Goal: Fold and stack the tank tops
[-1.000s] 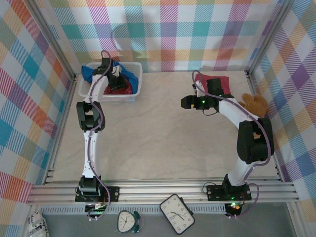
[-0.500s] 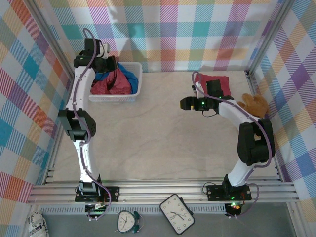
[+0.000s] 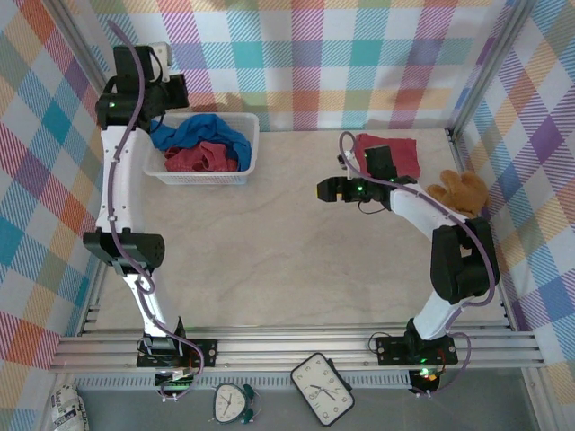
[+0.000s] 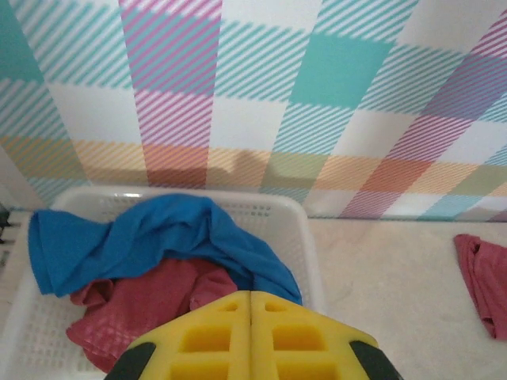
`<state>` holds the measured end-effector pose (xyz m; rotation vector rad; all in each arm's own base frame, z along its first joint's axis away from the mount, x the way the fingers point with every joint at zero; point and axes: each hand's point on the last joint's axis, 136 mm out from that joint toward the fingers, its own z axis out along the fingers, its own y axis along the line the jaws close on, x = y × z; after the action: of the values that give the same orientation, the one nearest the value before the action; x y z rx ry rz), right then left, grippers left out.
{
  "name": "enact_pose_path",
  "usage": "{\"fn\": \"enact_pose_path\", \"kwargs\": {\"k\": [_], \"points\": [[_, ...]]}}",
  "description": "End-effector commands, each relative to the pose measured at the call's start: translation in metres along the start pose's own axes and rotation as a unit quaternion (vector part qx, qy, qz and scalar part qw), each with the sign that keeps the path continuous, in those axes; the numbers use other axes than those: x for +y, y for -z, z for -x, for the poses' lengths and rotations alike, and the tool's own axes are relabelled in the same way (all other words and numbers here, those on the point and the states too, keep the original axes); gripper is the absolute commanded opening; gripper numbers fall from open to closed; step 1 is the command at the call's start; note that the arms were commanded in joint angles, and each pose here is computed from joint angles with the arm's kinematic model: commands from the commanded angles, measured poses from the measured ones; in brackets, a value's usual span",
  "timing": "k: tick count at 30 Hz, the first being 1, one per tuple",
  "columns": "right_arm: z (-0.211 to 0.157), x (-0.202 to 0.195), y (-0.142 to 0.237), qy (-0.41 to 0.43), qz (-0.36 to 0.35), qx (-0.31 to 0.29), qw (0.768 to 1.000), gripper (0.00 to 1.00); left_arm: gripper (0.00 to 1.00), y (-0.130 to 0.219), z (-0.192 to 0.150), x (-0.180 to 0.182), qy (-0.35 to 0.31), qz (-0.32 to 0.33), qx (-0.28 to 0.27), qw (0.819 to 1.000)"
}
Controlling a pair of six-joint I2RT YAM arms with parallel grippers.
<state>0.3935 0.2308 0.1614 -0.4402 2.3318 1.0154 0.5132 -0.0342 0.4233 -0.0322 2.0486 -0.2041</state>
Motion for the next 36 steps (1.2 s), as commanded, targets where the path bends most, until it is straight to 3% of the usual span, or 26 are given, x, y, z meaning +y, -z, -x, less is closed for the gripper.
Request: {"fn": "enact_pose_path", "kwargs": {"k": [1,4,6,8,16,20,23,26,27,30,31,36], "points": [[0.013,0.020,0.007,0.024,0.022,-0.019,0.999,0.78,0.21,-0.007,-0.035,-0.002,0.004,-0.006,0.069,0.998],[0.009,0.018,0.006,0.024,0.016,-0.014,0.999,0.78,0.46,-0.033,-0.076,-0.001,0.009,-0.007,0.131,0.991],[0.006,0.018,0.006,0.022,0.016,-0.010,1.000,0.78,0.65,-0.049,-0.096,0.003,0.009,0.002,0.150,0.989],[0.003,0.017,0.005,0.020,0.014,-0.007,1.000,0.78,0.78,-0.065,-0.115,0.010,0.002,0.018,0.163,0.986],[-0.010,0.010,0.002,0.009,0.004,0.005,1.000,0.78,0.80,-0.130,-0.178,0.029,0.009,0.039,0.229,0.973],[-0.012,0.007,0.002,0.006,-0.002,0.007,1.000,0.78,0.80,-0.155,-0.194,0.042,0.014,0.057,0.245,0.968],[-0.013,0.005,0.001,0.005,-0.005,0.009,1.000,0.79,0.77,-0.173,-0.204,0.037,0.035,0.036,0.254,0.966],[-0.014,0.004,0.001,0.003,-0.007,0.011,1.000,0.78,0.68,-0.187,-0.214,0.036,0.046,0.025,0.265,0.963],[-0.014,0.004,0.002,0.003,-0.009,0.011,1.000,0.79,0.58,-0.191,-0.216,0.035,0.049,0.020,0.268,0.962],[-0.016,0.002,0.003,0.005,-0.013,0.011,1.000,0.78,0.11,-0.191,-0.209,0.025,0.060,-0.003,0.262,0.963],[-0.017,0.002,0.003,0.005,-0.014,0.011,1.000,0.78,0.00,-0.188,-0.202,0.023,0.060,-0.007,0.255,0.965],[-0.011,0.010,0.004,0.004,0.008,-0.010,1.000,0.80,0.00,-0.154,-0.142,0.010,0.059,-0.023,0.183,0.981]]}}
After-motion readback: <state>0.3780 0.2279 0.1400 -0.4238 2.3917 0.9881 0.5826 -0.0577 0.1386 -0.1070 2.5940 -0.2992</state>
